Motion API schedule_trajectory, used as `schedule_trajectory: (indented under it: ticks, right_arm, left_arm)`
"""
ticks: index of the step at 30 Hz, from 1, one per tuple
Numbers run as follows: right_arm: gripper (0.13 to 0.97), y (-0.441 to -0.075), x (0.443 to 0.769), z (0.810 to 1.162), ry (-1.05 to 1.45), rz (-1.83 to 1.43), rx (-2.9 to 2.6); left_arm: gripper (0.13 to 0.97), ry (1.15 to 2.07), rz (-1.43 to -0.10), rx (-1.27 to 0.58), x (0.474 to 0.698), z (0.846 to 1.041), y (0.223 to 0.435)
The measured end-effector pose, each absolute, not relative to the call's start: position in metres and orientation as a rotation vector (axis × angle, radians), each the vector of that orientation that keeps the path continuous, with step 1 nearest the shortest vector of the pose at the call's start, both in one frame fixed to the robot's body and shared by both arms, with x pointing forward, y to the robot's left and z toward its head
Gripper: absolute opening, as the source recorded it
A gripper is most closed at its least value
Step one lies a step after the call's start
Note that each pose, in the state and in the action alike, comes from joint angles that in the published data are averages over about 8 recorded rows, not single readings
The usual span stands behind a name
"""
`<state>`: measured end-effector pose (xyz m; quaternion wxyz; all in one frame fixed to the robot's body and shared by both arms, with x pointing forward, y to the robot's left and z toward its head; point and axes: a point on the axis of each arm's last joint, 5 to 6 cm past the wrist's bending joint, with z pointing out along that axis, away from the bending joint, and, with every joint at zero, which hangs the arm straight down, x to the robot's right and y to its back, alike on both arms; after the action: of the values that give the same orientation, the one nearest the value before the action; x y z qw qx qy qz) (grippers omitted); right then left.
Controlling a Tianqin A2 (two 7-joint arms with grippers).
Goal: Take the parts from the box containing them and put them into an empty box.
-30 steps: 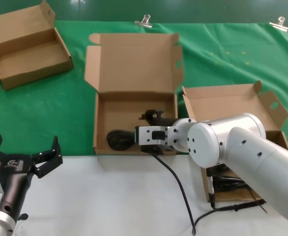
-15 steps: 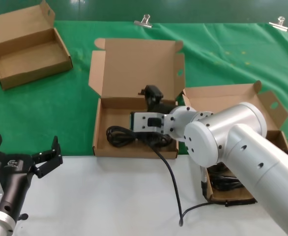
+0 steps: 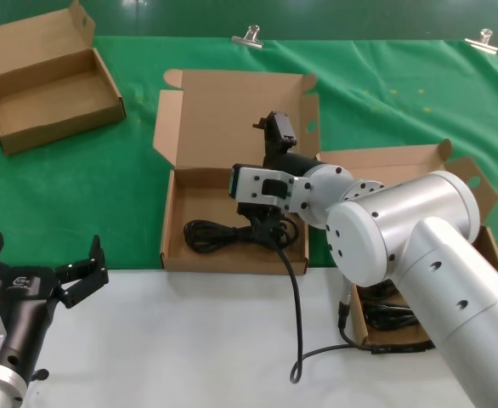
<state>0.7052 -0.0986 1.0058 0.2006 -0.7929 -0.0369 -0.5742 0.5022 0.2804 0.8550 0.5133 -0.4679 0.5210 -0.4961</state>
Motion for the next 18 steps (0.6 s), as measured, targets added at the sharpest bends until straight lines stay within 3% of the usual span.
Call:
schedule_trajectory:
  ticks: [8, 18]
  right_arm:
    - [0.961, -0.0989, 0.7048, 1.0064, -0.099, -1.606, -2.214]
    - [0.964, -0.1018, 0.7018, 1.0002, -0.073, -1.583, -2.19]
  left_arm:
    - [0.966, 1.253, -1.193, -1.125, 0.5022, 0.855, 0.2804]
    - [0.966, 1.253, -1.193, -1.125, 0.5022, 0.855, 0.2804]
